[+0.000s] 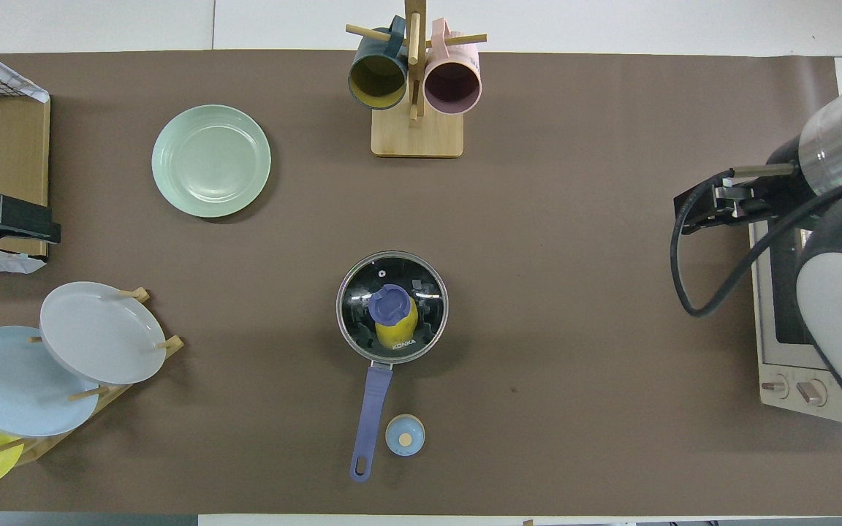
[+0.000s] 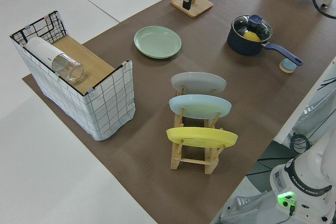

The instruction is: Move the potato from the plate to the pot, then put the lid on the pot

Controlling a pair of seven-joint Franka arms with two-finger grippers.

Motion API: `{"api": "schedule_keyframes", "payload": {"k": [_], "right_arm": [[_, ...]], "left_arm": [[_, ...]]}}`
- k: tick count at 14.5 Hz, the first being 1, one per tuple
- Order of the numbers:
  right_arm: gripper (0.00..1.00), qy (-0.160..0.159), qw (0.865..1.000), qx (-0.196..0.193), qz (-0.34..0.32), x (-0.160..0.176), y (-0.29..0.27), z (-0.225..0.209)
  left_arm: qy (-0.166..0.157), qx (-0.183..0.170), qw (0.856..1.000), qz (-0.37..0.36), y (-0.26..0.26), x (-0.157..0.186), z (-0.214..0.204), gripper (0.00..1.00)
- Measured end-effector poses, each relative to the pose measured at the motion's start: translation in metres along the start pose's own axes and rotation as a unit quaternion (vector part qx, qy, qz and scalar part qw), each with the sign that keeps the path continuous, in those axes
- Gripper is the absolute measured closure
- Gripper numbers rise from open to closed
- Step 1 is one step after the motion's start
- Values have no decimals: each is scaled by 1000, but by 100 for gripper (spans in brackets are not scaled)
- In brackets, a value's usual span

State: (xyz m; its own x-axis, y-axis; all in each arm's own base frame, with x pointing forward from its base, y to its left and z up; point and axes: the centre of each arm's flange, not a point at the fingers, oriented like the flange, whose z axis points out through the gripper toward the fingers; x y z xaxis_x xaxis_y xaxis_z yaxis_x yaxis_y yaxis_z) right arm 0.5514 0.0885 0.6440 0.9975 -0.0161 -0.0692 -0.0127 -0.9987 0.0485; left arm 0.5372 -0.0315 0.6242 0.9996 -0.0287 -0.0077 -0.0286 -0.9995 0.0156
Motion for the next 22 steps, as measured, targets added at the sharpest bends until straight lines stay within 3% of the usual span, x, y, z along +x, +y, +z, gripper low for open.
{"api": "schedule_keyframes", "payload": {"k": [10, 22], "right_arm": [[0, -43, 999, -5, -4, -9, 56, 35], [0, -36, 999, -2, 7, -8, 76, 46]], "left_arm": [[0, 0, 1000, 0, 0, 0, 0, 0], [0, 0, 1000, 0, 0, 0, 0, 0]]}}
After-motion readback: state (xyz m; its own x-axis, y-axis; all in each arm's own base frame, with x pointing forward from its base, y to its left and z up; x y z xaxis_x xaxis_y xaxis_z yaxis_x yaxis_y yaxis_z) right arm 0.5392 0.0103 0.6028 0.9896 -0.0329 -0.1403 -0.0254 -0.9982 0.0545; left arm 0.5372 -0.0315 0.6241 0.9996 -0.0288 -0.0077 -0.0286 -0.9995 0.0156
